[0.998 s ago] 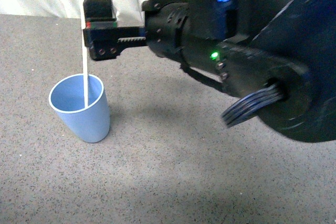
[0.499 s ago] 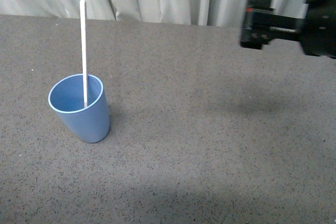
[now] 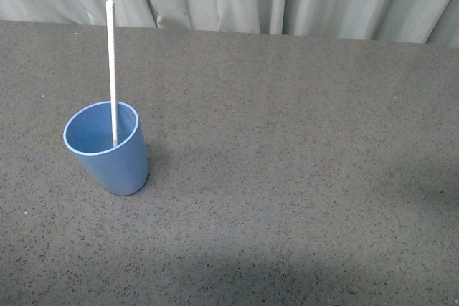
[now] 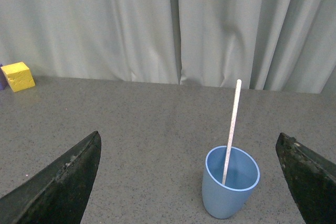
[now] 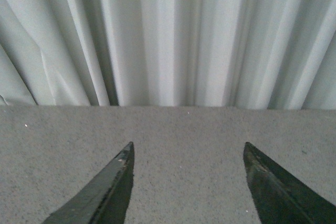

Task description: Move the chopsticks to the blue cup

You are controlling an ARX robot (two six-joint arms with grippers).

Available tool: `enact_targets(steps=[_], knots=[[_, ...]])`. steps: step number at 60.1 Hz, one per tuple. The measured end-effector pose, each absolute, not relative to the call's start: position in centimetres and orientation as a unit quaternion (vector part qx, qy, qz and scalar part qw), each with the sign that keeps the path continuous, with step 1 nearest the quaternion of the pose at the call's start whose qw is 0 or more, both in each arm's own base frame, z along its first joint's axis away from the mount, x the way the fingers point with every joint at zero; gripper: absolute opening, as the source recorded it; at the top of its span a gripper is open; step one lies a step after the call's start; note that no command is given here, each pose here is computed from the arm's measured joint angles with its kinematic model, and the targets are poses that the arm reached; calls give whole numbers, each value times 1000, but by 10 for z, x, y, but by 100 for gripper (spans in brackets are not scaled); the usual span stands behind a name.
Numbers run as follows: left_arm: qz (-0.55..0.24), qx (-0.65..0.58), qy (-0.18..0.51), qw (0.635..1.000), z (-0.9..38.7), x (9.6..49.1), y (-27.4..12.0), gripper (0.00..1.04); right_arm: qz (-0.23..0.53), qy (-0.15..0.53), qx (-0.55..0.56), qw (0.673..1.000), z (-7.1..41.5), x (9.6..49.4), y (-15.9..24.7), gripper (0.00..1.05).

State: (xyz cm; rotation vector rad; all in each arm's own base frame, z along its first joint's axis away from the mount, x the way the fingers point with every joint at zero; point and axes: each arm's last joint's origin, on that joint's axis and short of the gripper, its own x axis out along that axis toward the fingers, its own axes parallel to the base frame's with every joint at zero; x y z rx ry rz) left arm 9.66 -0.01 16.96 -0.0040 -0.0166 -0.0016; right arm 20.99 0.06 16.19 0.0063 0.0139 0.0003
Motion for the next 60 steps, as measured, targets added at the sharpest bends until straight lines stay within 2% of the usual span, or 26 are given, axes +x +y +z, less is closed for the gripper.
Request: enact_targets(steps=[4, 15, 60], knots=[[-1, -2, -8, 1000, 170, 97, 0, 98, 0, 6, 2, 1000, 162, 197, 0, 34], [-1, -2, -8, 1000, 170, 97, 0, 98, 0, 10, 1, 1000, 161, 177, 0, 0], [-1, -2, -8, 1000, 170, 97, 0, 98, 0, 1, 1, 1000, 166, 131, 0, 1]])
